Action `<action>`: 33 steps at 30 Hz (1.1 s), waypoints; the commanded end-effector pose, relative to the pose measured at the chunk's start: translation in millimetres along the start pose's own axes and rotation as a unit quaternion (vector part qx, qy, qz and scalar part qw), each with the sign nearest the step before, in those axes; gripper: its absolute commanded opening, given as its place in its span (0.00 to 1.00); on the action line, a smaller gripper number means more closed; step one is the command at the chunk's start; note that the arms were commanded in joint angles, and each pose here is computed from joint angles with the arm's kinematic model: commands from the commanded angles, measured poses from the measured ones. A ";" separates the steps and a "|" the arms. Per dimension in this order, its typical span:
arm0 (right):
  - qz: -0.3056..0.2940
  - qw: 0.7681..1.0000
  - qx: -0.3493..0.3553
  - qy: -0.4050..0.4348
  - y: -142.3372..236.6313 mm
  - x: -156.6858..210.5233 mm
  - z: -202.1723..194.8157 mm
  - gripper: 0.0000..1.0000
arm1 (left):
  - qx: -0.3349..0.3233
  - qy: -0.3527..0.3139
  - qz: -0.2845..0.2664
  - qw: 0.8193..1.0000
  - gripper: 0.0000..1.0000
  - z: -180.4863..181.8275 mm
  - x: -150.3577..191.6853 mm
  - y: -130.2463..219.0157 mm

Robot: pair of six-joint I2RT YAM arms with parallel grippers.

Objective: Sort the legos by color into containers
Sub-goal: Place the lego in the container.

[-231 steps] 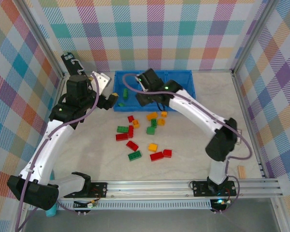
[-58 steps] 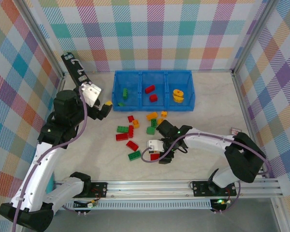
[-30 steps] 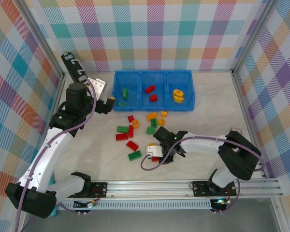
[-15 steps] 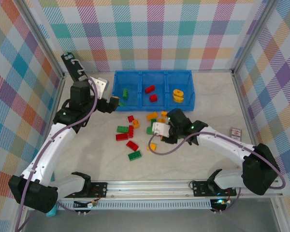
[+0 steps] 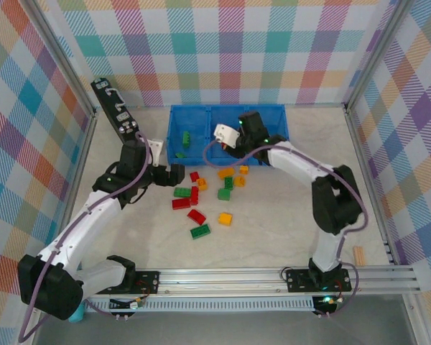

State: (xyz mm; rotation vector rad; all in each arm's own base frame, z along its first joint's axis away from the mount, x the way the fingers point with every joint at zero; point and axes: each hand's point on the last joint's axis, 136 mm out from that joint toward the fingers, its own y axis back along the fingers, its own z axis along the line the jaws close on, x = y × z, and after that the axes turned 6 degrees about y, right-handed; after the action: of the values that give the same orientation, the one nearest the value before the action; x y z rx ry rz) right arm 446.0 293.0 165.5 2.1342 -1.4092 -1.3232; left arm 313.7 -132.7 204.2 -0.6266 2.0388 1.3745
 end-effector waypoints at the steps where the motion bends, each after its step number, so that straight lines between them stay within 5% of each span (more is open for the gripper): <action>1: 0.002 1.000 0.015 -0.008 -27.0 -1.2 -16.4 0.24 | -0.014 0.070 0.012 0.997 1.00 2.8 14.5 -6.5; 7: 0.018 0.999 0.040 -0.022 -73.0 8.2 -31.2 0.26 | -0.058 0.111 0.063 0.990 1.00 19.2 37.4 -39.0; 15: 0.026 0.999 0.034 -0.019 -100.6 8.6 -37.9 0.28 | -0.111 0.218 0.145 0.959 1.00 31.1 70.2 -69.3; 24: 0.016 0.999 0.026 -0.010 -106.0 5.3 -36.7 0.40 | -0.128 0.355 0.143 0.915 1.00 33.6 85.1 -87.8; 33: -0.011 1.000 0.018 -0.002 -95.7 -9.1 -40.3 0.58 | -0.160 0.410 0.131 0.888 0.95 37.2 86.9 -101.1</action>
State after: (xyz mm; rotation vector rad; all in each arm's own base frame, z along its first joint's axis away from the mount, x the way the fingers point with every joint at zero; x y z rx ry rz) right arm 534.6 328.0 113.9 2.1177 -1.4853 -1.3222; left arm 320.8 -133.7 61.7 -1.1829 2.6184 1.8501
